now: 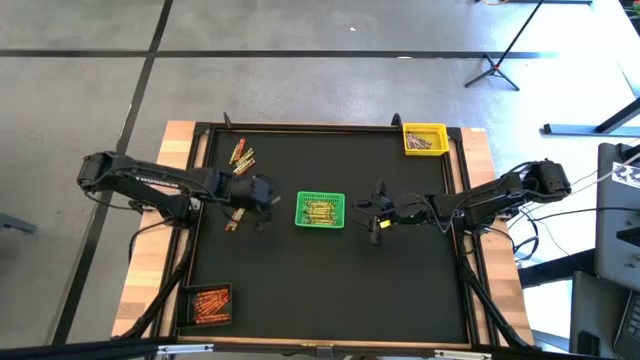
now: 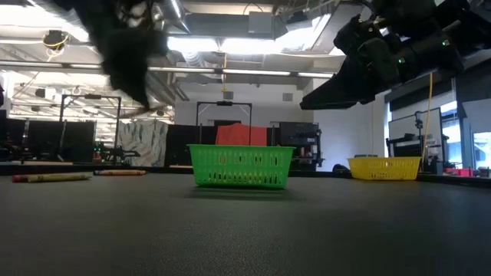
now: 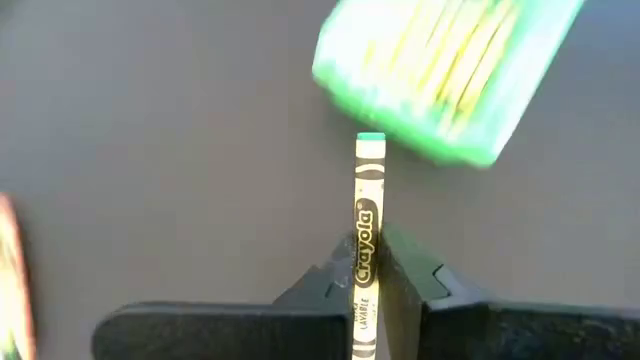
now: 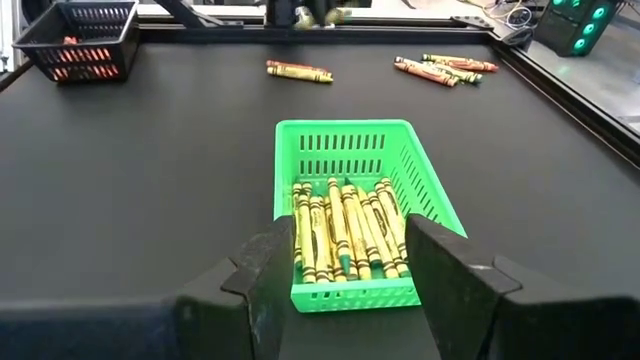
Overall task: Sort crayons
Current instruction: Put the green crayon into the green bin
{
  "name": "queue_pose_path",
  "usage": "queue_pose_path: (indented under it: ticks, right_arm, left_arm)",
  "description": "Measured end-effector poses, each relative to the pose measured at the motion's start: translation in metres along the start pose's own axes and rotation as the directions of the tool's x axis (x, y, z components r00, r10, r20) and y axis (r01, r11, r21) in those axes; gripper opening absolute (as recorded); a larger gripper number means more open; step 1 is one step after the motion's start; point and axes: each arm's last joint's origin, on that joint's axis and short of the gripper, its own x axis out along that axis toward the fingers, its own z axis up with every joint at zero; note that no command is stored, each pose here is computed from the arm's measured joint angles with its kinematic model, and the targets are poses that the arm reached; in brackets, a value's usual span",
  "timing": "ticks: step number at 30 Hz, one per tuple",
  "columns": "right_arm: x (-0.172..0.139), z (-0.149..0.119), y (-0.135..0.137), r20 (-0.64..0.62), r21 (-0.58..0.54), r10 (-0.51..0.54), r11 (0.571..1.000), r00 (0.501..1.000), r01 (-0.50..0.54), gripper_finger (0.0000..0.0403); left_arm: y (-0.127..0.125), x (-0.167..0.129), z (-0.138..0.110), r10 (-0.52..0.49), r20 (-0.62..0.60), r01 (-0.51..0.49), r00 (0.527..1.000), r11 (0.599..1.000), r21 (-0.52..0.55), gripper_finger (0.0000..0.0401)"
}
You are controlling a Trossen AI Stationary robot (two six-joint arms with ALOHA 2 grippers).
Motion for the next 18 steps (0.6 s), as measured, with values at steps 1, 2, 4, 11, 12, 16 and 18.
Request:
queue_pose_path:
  ticks: [1, 2, 4, 11, 12, 16, 18]
  right_arm:
    - [0.0, 0.0, 0.0, 0.001, 0.003, 0.0, 1.0, 1.0, 0.0, 0.0191]
    - [0.0, 0.0, 0.0, 0.001, 0.004, 0.0, 1.0, 1.0, 0.0, 0.0191]
    - [0.0, 0.0, 0.0, 0.001, 0.005, 0.0, 1.0, 1.0, 0.0, 0.0191]
    - [0.0, 0.0, 0.0, 0.002, 0.02, 0.0, 1.0, 1.0, 0.0, 0.0191]
    - [0.0, 0.0, 0.0, 0.002, 0.02, 0.0, 1.0, 1.0, 0.0, 0.0191]
    - [0.0, 0.0, 0.0, -0.004, 0.018, 0.001, 1.0, 1.0, -0.001, 0.0191]
    - [0.0, 0.0, 0.0, -0.004, 0.019, 0.001, 1.0, 1.0, -0.001, 0.0191]
  left_arm:
    - [-0.003, -0.004, 0.008, -0.009, 0.06, 0.006, 0.998, 0.999, 0.041, 0.0011]
    - [-0.006, -0.006, 0.016, -0.028, 0.124, 0.018, 0.992, 0.997, 0.079, 0.0011]
    - [-0.01, -0.007, 0.029, -0.067, 0.225, 0.034, 0.972, 0.989, 0.146, 0.0011]
    - [-0.017, 0.03, 0.054, -0.174, 0.306, 0.096, 0.936, 0.962, 0.255, 0.0011]
    - [-0.017, 0.038, 0.056, -0.181, 0.299, 0.103, 0.937, 0.961, 0.258, 0.0011]
    - [-0.019, 0.067, 0.059, -0.214, 0.277, 0.135, 0.937, 0.951, 0.279, 0.0011]
    - [-0.021, 0.077, 0.059, -0.231, 0.27, 0.152, 0.935, 0.947, 0.282, 0.0011]
